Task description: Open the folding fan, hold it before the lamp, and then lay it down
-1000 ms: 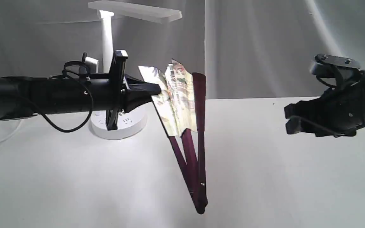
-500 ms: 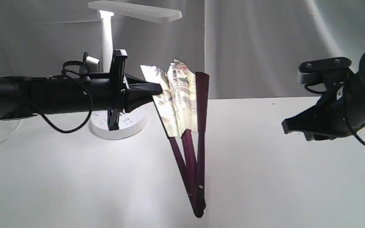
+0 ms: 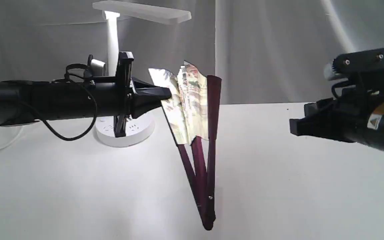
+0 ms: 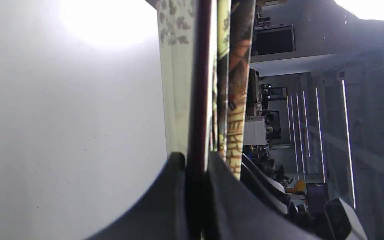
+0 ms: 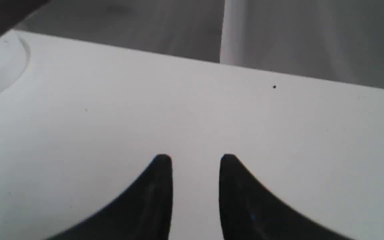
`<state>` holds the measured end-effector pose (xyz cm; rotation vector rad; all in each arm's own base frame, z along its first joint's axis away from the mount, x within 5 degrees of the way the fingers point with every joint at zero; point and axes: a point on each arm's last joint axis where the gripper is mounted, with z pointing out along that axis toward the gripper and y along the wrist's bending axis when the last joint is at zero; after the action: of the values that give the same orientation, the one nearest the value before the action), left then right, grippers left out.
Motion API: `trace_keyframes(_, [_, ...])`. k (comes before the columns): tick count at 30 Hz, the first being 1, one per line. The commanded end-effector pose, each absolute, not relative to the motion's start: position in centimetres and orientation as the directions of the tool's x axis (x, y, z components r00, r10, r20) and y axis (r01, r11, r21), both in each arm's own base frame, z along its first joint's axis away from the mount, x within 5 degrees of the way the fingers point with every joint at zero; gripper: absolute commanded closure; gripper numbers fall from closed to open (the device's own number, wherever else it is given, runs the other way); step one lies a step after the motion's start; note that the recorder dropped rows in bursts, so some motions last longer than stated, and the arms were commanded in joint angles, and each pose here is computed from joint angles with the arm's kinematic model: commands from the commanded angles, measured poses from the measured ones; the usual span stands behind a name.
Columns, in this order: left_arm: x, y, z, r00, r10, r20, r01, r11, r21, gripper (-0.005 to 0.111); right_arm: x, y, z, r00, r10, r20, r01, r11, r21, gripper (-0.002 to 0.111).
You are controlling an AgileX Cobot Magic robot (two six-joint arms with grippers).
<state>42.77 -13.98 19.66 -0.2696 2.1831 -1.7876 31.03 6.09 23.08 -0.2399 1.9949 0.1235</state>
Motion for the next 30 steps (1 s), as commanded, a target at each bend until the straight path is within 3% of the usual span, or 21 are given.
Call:
trace_keyframes(1, [42.6, -13.9, 20.7, -0.935, -0.335, -0.120, 0.064, 0.176, -0.982, 0.107, 29.8, 6.1, 22.2, -0.257, -0.064, -0.964, -0.242, 0.970, 0.000, 0.083])
trace_keyframes(10, [42.6, -13.9, 20.7, -0.935, -0.335, -0.120, 0.064, 0.176, -0.982, 0.107, 28.5, 5.9, 19.2, -0.154, 0.038, -0.987, -0.229, 0.971, 0.073, 0.076])
trace_keyframes(12, [42.6, -13.9, 20.7, -0.935, -0.335, -0.120, 0.064, 0.176, -0.982, 0.107, 28.6, 5.9, 18.8, -0.181, 0.097, -0.979, -0.217, 0.967, 0.136, 0.074])
trace_keyframes(17, [42.6, -13.9, 20.7, -0.935, -0.335, -0.120, 0.064, 0.176, -0.982, 0.107, 28.6, 5.9, 18.4, -0.273, 0.443, -0.854, -0.123, 0.864, 0.488, 0.073])
trace_keyframes(23, [42.6, -13.9, 20.7, -0.935, -0.334, -0.123, 0.066, 0.176, -0.982, 0.107, 29.9, 7.1, 18.8, -0.436, 0.492, -0.754, -0.103, 0.805, 0.585, 0.073])
trace_keyframes(30, [42.5, -14.0, 20.8, -0.940, -0.320, -0.121, 0.070, 0.164, -0.984, 0.107, 32.1, 8.7, 21.7, -0.524, 0.579, -0.624, -0.115, 0.678, 0.726, 0.061])
